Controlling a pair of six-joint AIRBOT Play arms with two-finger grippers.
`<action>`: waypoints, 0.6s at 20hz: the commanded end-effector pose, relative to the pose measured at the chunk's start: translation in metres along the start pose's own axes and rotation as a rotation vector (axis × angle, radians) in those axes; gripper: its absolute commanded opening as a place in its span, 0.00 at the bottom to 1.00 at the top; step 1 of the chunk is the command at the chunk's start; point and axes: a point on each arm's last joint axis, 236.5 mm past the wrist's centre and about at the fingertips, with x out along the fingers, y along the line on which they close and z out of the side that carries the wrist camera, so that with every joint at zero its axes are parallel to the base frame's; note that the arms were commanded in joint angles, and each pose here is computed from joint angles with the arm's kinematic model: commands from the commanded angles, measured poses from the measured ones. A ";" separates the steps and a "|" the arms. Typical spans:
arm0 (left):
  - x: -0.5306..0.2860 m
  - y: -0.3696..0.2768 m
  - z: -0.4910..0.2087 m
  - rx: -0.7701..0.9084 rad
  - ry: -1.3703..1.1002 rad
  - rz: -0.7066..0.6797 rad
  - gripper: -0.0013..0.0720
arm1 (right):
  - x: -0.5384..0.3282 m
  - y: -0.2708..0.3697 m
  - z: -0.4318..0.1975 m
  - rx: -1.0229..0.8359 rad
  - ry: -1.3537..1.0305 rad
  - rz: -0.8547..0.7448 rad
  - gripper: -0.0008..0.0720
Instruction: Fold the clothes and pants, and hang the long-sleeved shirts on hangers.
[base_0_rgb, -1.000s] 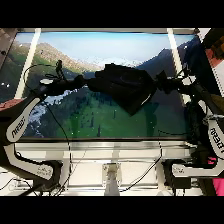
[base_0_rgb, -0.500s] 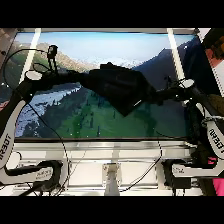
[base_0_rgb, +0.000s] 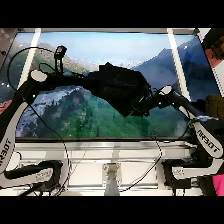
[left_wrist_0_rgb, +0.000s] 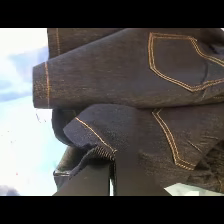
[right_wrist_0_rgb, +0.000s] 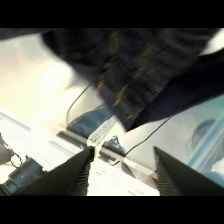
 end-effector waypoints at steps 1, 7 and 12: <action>0.001 -0.003 -0.003 0.016 0.012 -0.002 0.03 | 0.017 -0.006 0.000 0.088 0.015 -0.014 0.66; 0.001 0.002 -0.009 0.053 0.038 0.020 0.03 | 0.028 0.000 0.028 0.197 -0.067 0.056 0.76; 0.001 0.001 -0.010 0.053 0.042 0.015 0.03 | 0.032 0.006 0.038 0.250 -0.093 0.106 0.57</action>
